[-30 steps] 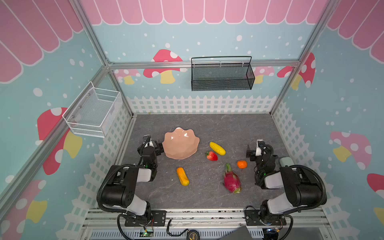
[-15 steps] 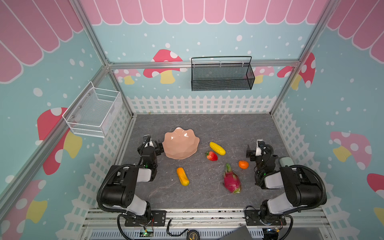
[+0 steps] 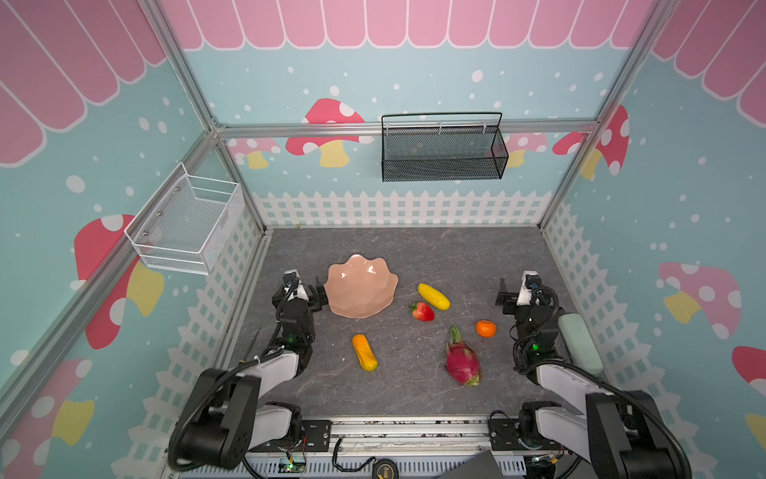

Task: Place and organize the fake fruits in the fruit bowl
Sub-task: 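Grasp the pink dragon fruit with the right gripper while the left gripper advances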

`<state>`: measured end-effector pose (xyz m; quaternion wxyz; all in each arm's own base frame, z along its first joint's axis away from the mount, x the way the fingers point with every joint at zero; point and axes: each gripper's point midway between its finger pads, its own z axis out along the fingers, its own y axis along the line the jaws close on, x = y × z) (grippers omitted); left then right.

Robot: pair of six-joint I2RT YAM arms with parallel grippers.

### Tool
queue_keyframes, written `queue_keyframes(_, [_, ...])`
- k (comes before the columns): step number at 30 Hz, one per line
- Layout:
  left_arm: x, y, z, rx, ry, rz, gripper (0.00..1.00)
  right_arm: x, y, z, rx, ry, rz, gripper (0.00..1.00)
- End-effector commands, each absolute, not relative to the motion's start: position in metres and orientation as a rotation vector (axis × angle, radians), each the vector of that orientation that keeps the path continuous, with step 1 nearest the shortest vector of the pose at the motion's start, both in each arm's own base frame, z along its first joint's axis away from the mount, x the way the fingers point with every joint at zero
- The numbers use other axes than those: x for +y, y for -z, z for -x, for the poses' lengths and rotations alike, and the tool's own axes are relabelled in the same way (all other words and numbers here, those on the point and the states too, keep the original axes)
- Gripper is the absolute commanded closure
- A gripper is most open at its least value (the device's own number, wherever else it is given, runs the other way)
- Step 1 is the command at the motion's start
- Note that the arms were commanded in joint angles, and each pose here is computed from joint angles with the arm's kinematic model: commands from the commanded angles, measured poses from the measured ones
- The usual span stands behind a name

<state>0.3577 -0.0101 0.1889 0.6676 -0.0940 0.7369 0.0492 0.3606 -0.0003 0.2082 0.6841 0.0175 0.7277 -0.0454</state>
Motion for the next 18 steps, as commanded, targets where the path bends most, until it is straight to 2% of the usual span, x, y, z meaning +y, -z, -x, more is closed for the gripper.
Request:
queue_keyframes(1, [-0.048,-0.197,-0.332,1.784,-0.114,0.097,0.01,0.042,-0.158,-0.347,2.033,-0.061,-0.007,0.06])
queue_keyframes(6, [-0.14,-0.215,-0.272,1.877,0.465,-0.079,0.01,0.098,-0.136,-0.304,2.275,-0.172,0.112,0.05])
queue_keyframes(10, [-0.196,-0.213,-0.219,1.924,0.876,-0.265,0.01,0.122,-0.124,-0.267,2.394,-0.261,0.149,0.04])
queue_keyframes(14, [-0.228,-0.211,-0.184,1.925,0.973,-0.447,0.01,0.131,-0.111,-0.235,2.511,-0.263,0.109,0.01])
queue_keyframes(18, [-0.23,-0.206,-0.184,1.925,0.926,-0.46,0.01,0.14,-0.11,-0.216,2.57,-0.187,0.119,0.02])
